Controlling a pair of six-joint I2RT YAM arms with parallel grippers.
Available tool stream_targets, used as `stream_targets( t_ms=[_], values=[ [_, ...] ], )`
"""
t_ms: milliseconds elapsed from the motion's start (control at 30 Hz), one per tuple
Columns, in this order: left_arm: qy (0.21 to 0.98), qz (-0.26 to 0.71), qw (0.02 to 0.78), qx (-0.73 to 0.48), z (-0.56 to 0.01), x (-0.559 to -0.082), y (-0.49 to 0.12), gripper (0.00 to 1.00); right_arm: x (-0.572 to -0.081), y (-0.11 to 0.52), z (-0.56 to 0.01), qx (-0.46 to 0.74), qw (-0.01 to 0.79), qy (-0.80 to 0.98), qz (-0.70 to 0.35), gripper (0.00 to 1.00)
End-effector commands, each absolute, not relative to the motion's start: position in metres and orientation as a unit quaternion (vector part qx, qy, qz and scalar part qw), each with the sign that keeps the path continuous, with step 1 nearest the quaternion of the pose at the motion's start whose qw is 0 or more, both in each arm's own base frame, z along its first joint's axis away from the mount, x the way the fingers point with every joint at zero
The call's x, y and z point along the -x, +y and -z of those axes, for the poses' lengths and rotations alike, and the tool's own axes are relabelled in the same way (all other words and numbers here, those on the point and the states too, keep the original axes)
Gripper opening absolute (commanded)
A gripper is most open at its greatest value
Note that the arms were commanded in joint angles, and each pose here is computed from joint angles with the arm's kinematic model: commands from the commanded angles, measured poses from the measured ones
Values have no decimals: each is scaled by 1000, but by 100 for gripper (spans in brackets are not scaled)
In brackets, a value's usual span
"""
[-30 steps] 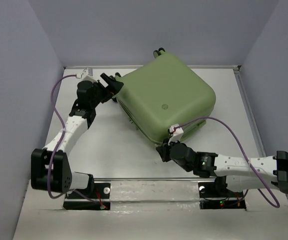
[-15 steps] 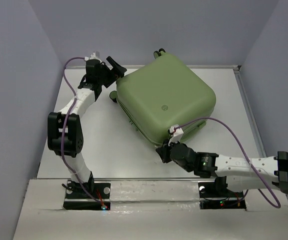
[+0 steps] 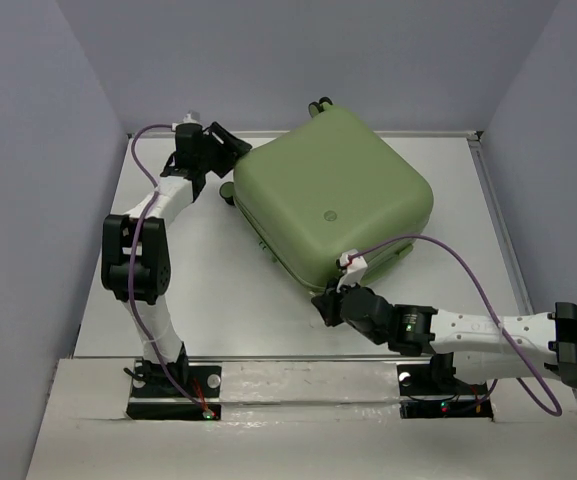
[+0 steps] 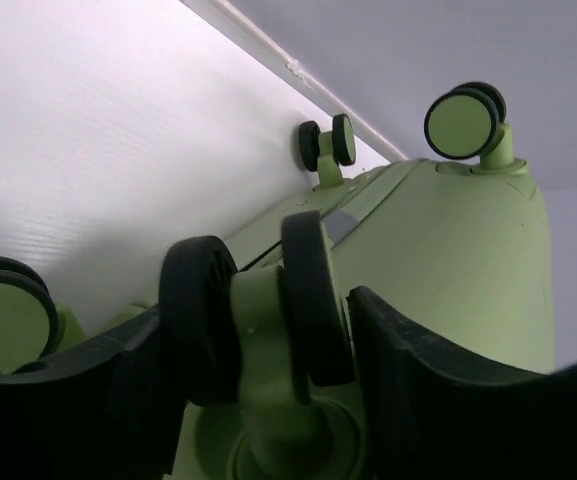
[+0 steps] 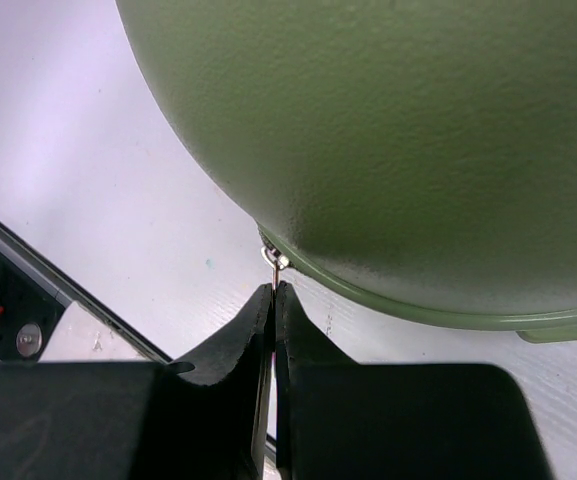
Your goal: Pack the luggage
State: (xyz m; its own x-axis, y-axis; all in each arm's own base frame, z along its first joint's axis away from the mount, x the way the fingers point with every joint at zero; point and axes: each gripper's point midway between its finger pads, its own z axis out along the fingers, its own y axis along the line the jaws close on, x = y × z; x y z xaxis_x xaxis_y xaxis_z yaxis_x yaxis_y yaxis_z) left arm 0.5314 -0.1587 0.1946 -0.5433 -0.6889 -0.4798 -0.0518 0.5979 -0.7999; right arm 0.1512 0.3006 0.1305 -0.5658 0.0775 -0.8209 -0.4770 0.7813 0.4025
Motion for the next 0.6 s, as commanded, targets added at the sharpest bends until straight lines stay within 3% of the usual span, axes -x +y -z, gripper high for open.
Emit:
stream_targets(
  t_ms=[0,33,100,133,367,467,567],
  values=[
    [744,442,460,200,-247,-537,-173,56,-124,325,-144,153,418,817,-366,7],
    [735,447,470,198,-252,-539,-172,37,-126,325,-146,151,422,816,-365,7],
    [726,454,476,202,-252,-534,-168,13,-127,324,-147,150,426,815,-362,7],
    [717,459,481,211,-254,-532,-162,6,-130,323,-147,148,432,815,-357,7],
    [668,432,555,242,-269,-483,-107,6,-140,316,-159,149,461,804,-344,7],
    [631,425,595,259,-282,-439,-84,6,-151,311,-180,152,480,790,-349,7],
    [641,417,587,266,-255,-404,-82,6,-175,299,-196,152,502,783,-336,7]
  ],
)
